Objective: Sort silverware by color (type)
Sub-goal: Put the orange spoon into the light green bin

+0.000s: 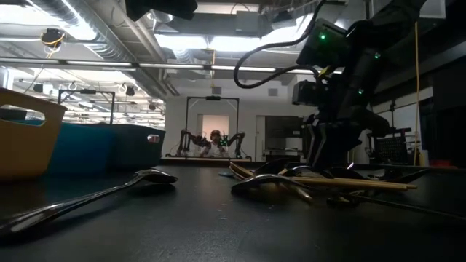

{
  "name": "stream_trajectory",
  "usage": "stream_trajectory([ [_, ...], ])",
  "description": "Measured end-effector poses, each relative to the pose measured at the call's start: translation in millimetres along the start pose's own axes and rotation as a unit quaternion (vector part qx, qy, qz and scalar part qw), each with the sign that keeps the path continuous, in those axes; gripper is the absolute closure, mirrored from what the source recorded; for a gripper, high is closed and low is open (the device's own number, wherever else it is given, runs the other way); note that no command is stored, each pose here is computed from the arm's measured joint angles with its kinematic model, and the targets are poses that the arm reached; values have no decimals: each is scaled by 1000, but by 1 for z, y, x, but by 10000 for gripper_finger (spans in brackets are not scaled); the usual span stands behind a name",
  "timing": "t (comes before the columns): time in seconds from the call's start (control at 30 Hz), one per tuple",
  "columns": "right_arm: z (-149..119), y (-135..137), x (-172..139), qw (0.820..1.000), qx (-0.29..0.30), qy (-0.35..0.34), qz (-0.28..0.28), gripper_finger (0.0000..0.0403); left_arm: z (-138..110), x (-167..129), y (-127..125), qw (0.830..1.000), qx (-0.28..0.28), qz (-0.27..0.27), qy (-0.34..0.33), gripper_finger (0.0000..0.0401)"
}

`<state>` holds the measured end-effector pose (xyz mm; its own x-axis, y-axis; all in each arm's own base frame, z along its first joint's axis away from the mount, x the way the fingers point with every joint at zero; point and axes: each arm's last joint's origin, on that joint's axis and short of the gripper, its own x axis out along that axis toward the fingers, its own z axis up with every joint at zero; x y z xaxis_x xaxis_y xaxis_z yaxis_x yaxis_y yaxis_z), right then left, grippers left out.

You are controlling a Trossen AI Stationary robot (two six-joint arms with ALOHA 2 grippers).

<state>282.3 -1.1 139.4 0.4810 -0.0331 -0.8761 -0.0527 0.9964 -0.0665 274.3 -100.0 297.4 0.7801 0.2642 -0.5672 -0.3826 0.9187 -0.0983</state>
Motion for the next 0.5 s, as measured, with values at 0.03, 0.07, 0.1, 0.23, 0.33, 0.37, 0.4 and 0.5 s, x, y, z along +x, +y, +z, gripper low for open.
stream_trajectory([
  [0.03, 0, 0, 0, 1000, 0, 0, 0, 297, 0, 0, 0, 1000, 0, 0, 0, 325],
  [0.07, 0, 0, 0, 1000, 0, 0, 0, 297, 0, 0, 0, 1000, 0, 0, 0, 325],
  [0.1, 0, 0, 0, 1000, 0, 0, 0, 297, 0, 0, 0, 1000, 0, 0, 0, 325],
  [0.23, 0, 0, 0, 1000, 0, 0, 0, 297, 0, 0, 0, 1000, 0, 0, 0, 325],
  [0.33, 0, 0, 0, 1000, 0, 0, 8, 297, 0, 0, 0, 1000, 0, 0, 0, 325],
  [0.37, 0, 1, 0, 1000, 0, -1, 17, 297, 0, 0, 0, 1000, 0, 0, 0, 325],
  [0.4, 0, 1, 0, 1000, 0, -2, 25, 297, 0, 0, 0, 1000, 0, 0, 0, 325],
  [0.5, 0, 2, 0, 999, 0, -3, 35, 297, 0, 0, 0, 1000, 0, 0, 0, 325],
])
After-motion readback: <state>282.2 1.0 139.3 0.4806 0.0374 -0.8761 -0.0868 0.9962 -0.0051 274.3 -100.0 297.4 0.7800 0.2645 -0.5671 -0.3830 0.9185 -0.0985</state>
